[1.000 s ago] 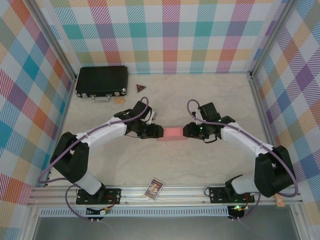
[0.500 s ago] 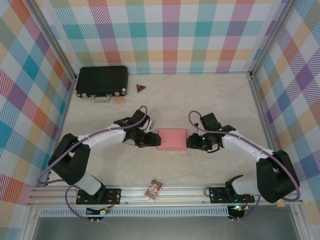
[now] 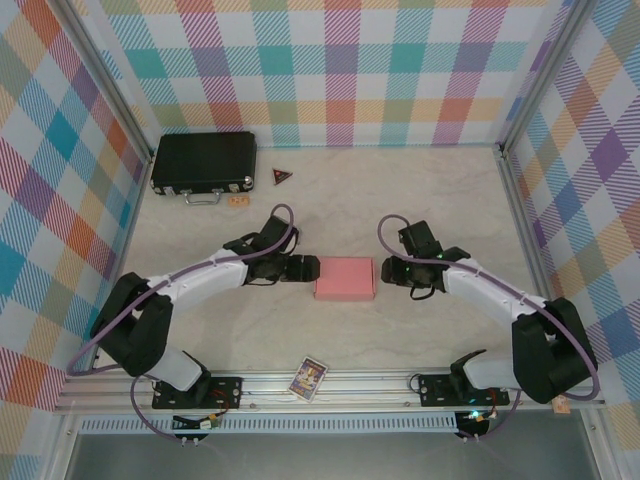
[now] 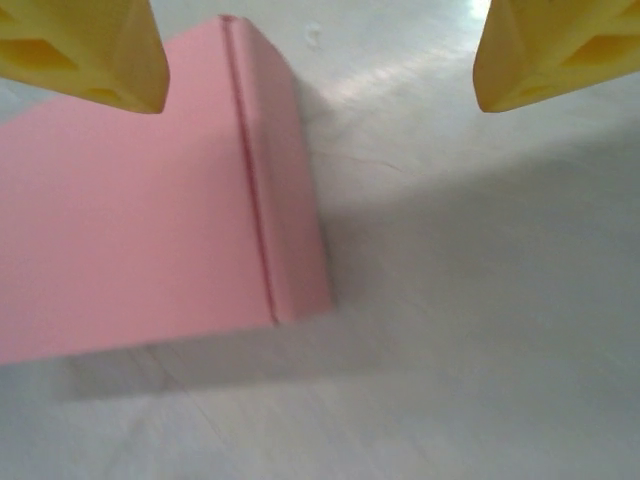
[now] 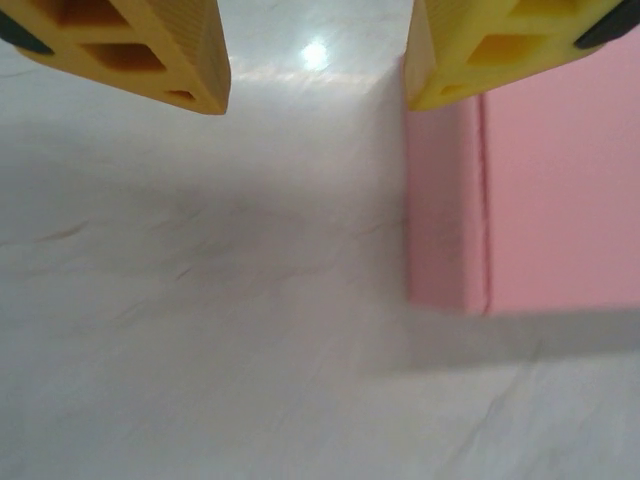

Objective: Fold the paper box

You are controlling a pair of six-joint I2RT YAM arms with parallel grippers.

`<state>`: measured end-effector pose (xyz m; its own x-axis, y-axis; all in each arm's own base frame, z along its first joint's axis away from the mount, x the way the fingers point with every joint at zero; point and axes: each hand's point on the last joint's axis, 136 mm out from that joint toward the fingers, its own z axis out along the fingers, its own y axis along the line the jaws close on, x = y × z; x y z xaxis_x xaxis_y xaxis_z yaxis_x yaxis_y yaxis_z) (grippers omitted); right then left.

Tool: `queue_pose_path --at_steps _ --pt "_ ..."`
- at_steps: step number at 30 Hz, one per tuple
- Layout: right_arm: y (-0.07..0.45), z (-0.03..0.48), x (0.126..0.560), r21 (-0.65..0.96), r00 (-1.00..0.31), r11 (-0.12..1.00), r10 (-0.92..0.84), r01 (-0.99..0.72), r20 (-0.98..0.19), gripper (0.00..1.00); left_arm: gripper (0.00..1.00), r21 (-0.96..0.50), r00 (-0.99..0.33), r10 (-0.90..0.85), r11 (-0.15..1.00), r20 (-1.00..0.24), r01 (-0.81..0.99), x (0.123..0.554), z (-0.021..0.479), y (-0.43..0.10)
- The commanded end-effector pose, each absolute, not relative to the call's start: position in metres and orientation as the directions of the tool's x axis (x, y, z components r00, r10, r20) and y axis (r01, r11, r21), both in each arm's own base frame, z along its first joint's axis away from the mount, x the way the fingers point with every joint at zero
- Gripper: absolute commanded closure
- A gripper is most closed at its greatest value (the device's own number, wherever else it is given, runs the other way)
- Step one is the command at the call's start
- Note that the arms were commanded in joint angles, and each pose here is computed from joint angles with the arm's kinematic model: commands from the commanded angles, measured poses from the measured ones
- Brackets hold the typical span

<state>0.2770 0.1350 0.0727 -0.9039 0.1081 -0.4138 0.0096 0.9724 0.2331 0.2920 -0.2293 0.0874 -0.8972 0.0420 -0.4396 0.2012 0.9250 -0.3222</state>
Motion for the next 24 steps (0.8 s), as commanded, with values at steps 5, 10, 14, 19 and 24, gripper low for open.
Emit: queue_pose_path --at_steps 5,10,14,19,24 --pt "0.059 0.125 0.330 -0.019 -0.712 0.978 0.136 0.206 -0.688 0.43 0.04 0.171 -0.659 0.150 0.985 -0.737 0.033 0.351 0.140 -0.140" --pt "0.022 0.137 0.348 -0.089 -0.631 0.954 0.118 0.287 -0.767 0.40 0.00 0.327 -0.542 0.233 0.941 -0.807 -0.083 0.369 0.162 -0.105" --pt "-0.001 0.140 0.360 -0.110 -0.563 0.937 0.103 0.332 -0.820 0.39 0.00 0.383 -0.494 0.261 0.909 -0.829 -0.162 0.376 0.169 -0.079" --pt "-0.015 0.133 0.366 -0.090 -0.499 0.932 0.105 0.351 -0.860 0.37 0.00 0.345 -0.466 0.216 0.915 -0.858 -0.209 0.384 0.160 -0.050" --pt "-0.025 0.123 0.374 -0.032 -0.454 0.945 0.127 0.326 -0.882 0.36 0.00 0.281 -0.439 0.175 0.941 -0.881 -0.189 0.389 0.139 -0.030"
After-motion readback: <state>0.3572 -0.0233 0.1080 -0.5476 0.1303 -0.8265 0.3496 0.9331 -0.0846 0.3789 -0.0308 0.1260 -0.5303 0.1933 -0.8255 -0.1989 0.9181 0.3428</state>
